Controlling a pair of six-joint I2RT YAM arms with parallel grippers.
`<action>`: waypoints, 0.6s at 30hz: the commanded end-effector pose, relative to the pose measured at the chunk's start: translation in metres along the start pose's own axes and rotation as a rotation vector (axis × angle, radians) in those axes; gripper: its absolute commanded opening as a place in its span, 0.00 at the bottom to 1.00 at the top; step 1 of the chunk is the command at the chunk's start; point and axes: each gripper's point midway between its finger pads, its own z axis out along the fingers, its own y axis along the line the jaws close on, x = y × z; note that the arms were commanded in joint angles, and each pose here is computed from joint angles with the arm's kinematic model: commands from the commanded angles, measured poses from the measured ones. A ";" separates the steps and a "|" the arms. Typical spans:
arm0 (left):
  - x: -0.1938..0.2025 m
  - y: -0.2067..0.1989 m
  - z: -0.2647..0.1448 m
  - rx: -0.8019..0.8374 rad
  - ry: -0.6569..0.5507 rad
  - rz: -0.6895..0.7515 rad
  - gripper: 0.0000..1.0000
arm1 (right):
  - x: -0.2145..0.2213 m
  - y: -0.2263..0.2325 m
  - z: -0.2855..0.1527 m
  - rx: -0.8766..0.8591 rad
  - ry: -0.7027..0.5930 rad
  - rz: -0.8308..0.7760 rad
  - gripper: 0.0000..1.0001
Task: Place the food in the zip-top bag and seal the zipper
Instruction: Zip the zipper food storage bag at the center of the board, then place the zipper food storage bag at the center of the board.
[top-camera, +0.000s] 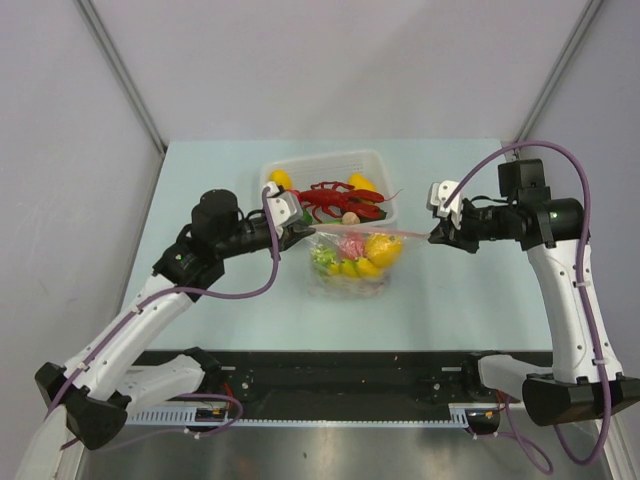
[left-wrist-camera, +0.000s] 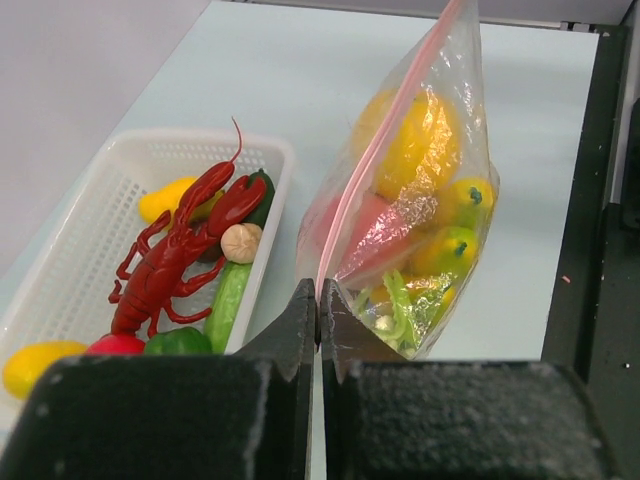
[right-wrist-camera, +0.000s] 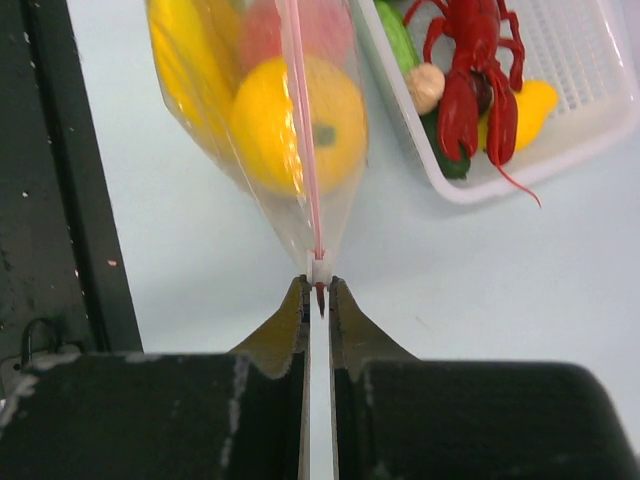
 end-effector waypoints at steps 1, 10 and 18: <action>0.006 0.004 -0.013 -0.034 0.016 0.037 0.00 | 0.018 0.004 -0.017 0.030 0.074 -0.005 0.00; 0.024 -0.037 -0.021 0.166 0.057 0.084 0.00 | 0.016 0.037 -0.018 -0.073 0.037 0.037 0.00; 0.074 -0.095 -0.029 0.403 0.174 0.160 0.00 | 0.008 0.107 -0.002 -0.243 0.012 0.004 0.00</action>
